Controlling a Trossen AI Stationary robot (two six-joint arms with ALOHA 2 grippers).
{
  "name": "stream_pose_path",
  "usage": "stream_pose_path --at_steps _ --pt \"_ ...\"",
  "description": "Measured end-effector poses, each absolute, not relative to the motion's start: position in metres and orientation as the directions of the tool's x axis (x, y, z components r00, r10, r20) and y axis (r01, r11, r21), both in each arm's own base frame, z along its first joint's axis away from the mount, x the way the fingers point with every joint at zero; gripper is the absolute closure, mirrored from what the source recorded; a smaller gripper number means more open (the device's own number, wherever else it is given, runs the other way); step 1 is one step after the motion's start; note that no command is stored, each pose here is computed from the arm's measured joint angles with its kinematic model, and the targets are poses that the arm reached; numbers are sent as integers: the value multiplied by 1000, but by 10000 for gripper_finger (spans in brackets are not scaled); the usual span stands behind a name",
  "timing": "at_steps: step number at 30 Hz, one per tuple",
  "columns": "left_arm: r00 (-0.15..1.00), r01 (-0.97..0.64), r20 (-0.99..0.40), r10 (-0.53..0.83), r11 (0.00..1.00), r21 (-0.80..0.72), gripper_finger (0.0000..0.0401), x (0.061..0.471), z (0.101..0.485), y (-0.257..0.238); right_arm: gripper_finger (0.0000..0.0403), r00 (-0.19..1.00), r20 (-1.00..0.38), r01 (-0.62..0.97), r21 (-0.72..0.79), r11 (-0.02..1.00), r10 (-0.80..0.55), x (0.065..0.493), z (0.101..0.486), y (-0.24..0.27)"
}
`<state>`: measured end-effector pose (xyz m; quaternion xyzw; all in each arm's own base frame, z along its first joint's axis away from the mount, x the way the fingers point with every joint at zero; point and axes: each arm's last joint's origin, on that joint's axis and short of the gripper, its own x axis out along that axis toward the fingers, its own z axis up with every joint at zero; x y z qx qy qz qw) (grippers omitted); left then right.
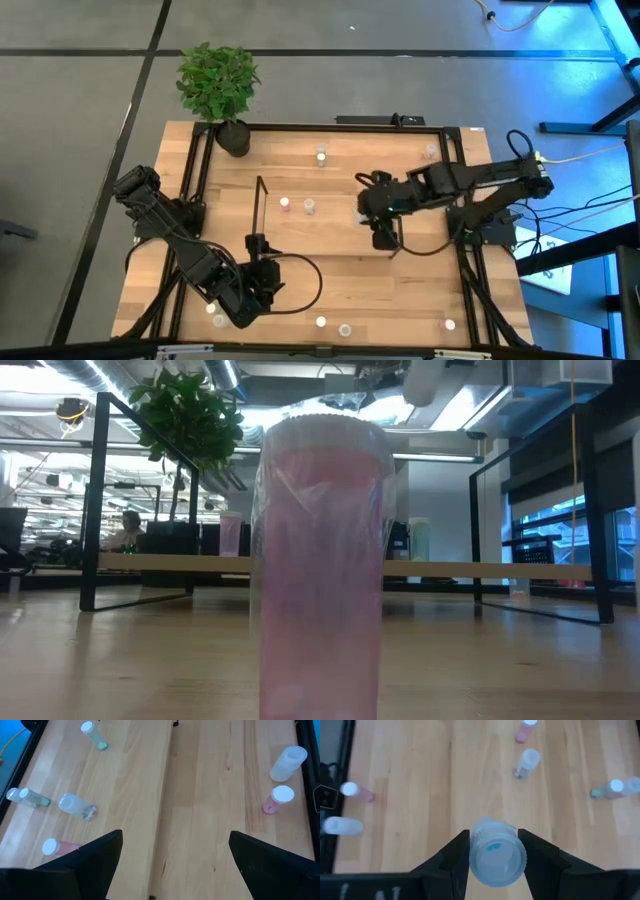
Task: Pick and place medicine bottles onto shelf by color
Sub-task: Put the right white pill bottle on the shelf
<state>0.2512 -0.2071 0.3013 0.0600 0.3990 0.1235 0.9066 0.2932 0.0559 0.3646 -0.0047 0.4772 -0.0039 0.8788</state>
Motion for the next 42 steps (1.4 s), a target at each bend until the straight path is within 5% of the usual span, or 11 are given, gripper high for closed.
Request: stream_pose_path --at_steps 24,42 --pt "649 -172 -709 275 961 215 41 252 301 -206 249 436 -896 -144 -161 976 -83 378 280 -1" --pt "675 -246 -642 365 931 270 41 256 303 -199 249 352 -930 -158 -172 972 -108 397 240 -26"
